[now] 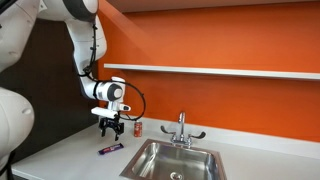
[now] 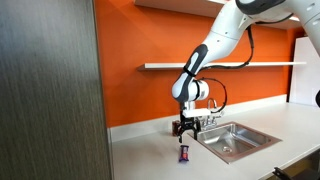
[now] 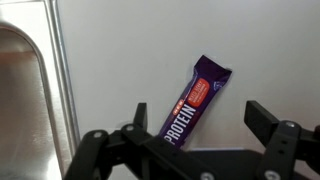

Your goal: Put the purple snack inside the sink.

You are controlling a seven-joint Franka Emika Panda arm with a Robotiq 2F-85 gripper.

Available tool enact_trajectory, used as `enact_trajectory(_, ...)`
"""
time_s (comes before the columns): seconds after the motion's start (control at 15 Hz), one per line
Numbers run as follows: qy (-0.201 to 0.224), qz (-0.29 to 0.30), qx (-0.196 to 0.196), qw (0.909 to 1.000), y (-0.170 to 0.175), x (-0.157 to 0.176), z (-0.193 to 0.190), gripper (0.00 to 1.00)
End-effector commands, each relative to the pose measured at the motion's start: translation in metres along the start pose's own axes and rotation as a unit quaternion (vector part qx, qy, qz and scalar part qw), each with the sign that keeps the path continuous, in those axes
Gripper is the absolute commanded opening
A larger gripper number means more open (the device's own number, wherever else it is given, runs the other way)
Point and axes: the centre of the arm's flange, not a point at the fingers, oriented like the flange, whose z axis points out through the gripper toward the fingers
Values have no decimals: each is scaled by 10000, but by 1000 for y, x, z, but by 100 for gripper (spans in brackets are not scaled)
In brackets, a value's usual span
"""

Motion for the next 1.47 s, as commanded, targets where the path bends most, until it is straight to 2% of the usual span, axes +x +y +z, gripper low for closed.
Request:
enact_trajectory(0.0,-3,217,-13,9998,-7,24,20,100)
enact_trajectory(0.33,-54,604,63,9981,-9,31,42,100)
enact_trajectory(0.87,22,1638,-31,9865,-17,33,49,100)
enact_trajectory(1.4,8,2125,-173,9770,-9,40,60,100)
